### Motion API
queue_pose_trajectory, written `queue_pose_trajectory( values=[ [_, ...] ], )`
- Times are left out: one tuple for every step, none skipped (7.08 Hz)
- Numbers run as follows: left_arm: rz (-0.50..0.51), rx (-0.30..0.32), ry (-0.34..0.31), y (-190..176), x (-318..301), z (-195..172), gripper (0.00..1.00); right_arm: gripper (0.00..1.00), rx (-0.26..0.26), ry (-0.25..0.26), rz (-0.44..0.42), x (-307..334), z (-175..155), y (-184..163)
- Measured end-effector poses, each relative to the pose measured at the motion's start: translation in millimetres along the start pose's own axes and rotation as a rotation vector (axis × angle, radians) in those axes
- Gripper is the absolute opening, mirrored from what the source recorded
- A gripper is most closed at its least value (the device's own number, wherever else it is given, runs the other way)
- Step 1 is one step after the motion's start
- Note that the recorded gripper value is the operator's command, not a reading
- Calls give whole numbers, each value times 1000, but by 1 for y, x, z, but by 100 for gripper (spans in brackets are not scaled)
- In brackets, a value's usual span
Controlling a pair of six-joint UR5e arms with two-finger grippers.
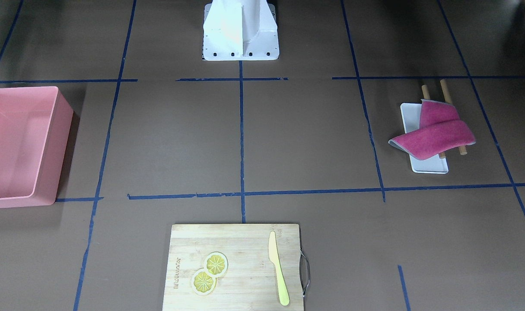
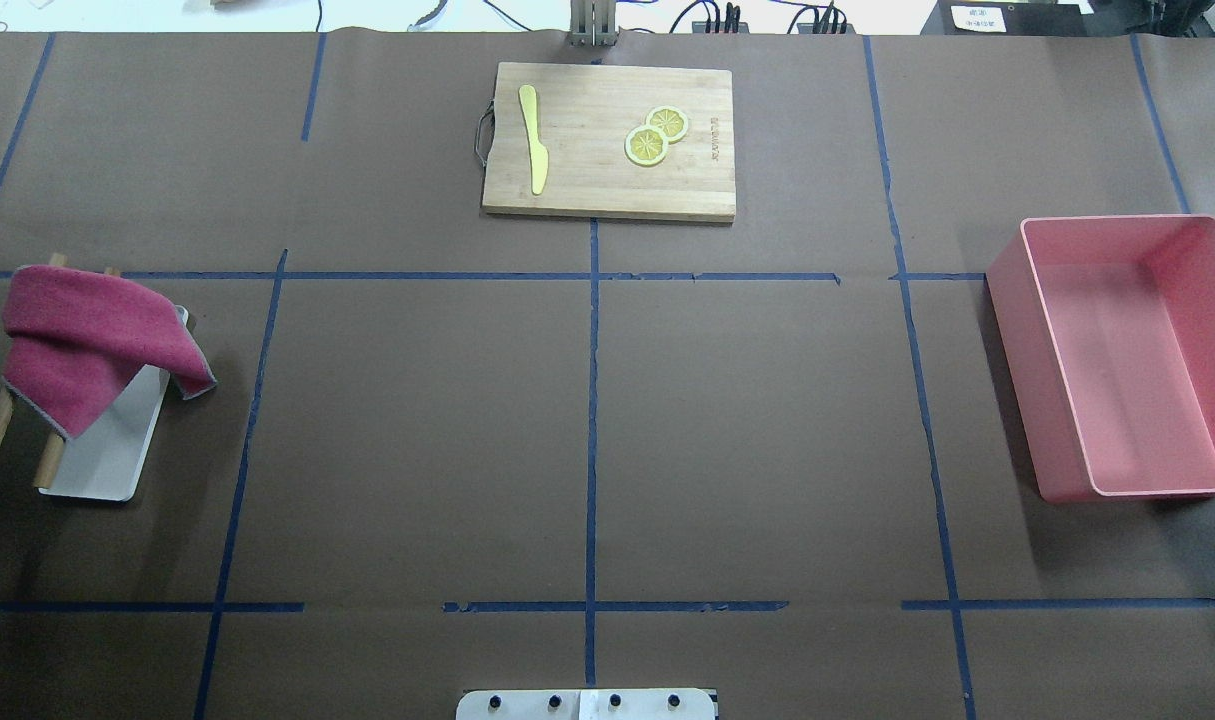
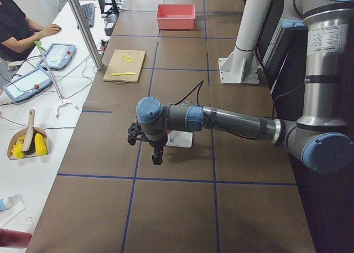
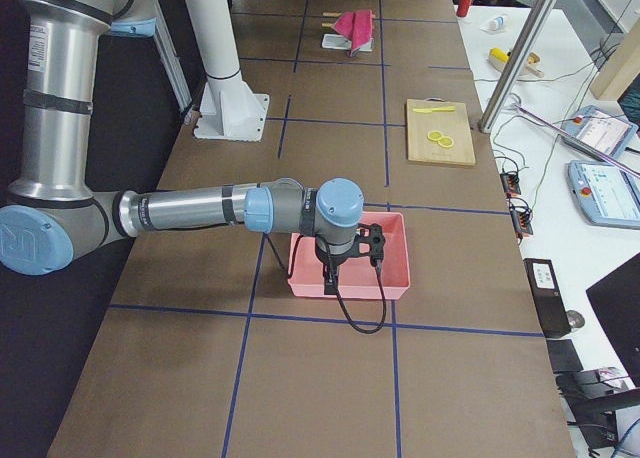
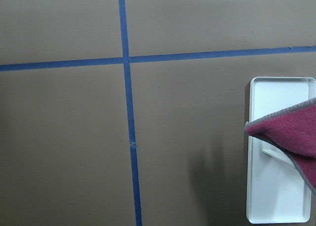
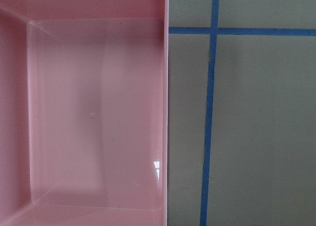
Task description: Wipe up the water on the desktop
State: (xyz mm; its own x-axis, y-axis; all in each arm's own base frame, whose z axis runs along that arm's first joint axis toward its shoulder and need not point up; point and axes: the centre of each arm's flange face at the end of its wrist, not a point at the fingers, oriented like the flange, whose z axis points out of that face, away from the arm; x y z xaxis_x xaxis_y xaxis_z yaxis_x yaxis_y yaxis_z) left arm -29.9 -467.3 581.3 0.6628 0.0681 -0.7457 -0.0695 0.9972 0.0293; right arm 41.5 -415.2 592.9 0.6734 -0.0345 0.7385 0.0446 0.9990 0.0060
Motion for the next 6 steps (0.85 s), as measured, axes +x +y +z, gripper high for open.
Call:
queue_pose_trajectory(
  values=[
    [-4,-2,-2,1,-1,0,100,100,1,7,1,1,-1,1],
    [-7,-3,-6,1,-1,0,100,100,1,11,2,1,-1,1],
    [-8,-2,-8,2,0,-1,100,100,1,13,3,2,-1,1],
    [-9,-1,-9,4,0,-1,100,100,1,13,5,2,0,1],
    [-12,-1,-11,5,-1,-1,100,100,0,12,7,2,0,1],
    [-11,1,-11,6,0,-2,100,100,-1,12,9,3,1,1]
  ],
)
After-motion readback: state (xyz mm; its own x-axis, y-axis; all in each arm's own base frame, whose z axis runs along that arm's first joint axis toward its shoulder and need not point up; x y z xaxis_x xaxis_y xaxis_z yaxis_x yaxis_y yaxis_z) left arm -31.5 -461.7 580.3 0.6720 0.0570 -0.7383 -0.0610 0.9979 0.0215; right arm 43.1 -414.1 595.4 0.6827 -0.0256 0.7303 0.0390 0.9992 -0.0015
